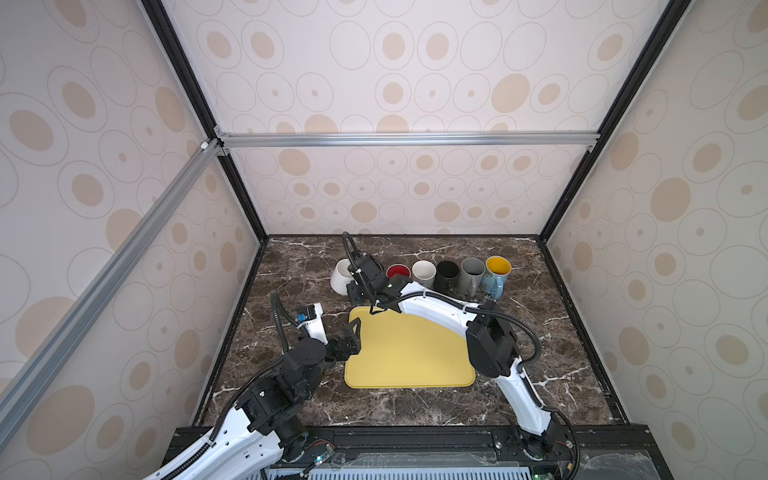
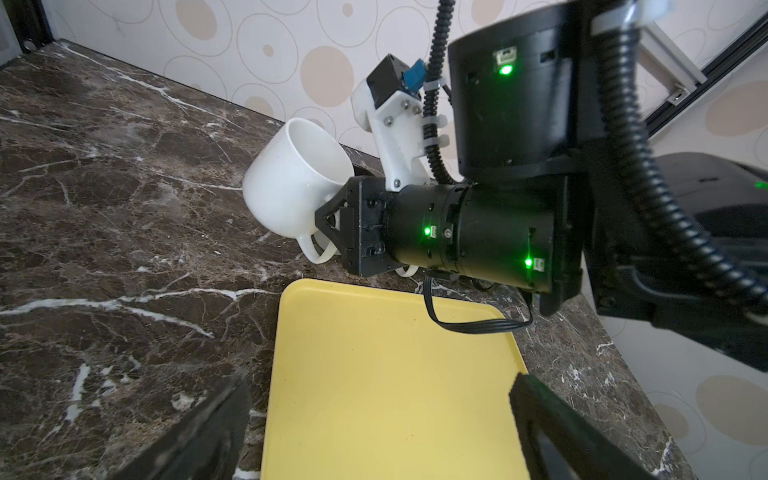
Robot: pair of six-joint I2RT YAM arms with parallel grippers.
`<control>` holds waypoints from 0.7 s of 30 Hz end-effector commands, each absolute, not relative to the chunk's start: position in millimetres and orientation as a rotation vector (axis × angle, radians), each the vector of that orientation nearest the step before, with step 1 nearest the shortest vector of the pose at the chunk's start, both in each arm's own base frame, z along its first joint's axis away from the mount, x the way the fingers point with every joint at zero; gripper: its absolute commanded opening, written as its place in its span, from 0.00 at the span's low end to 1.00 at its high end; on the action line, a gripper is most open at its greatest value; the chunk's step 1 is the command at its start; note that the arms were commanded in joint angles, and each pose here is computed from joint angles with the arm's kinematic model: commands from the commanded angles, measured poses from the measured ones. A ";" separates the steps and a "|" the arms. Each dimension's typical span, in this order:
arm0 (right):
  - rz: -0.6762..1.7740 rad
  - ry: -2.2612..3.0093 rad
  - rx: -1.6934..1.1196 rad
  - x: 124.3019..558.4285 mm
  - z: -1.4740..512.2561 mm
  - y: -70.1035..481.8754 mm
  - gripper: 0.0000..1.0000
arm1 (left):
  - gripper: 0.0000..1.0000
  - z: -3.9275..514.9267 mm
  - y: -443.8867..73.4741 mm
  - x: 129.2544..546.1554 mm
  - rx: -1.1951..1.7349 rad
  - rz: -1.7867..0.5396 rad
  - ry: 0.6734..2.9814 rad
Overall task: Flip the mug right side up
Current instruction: 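Lower the white mug upright at the end of the mug row with the right gripper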
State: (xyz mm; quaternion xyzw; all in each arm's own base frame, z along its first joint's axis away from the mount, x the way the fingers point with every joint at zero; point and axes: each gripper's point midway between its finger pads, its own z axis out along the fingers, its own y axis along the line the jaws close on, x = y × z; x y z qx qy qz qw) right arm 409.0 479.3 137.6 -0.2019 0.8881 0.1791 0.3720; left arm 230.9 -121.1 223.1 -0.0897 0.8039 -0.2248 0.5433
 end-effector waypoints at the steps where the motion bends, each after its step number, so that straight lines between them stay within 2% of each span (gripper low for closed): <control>1: 0.502 2.168 -0.493 422.4 176.9 496.0 0.00 | 0.98 223.6 -115.8 230.1 -0.244 -0.534 1.903; 11: 0.361 2.185 -0.452 437.6 152.5 495.8 0.00 | 0.98 222.3 -116.2 229.9 -0.248 -0.543 1.901; 21: 0.344 2.178 -0.461 443.4 144.4 507.0 0.00 | 0.99 220.8 -117.8 229.7 -0.230 -0.539 1.907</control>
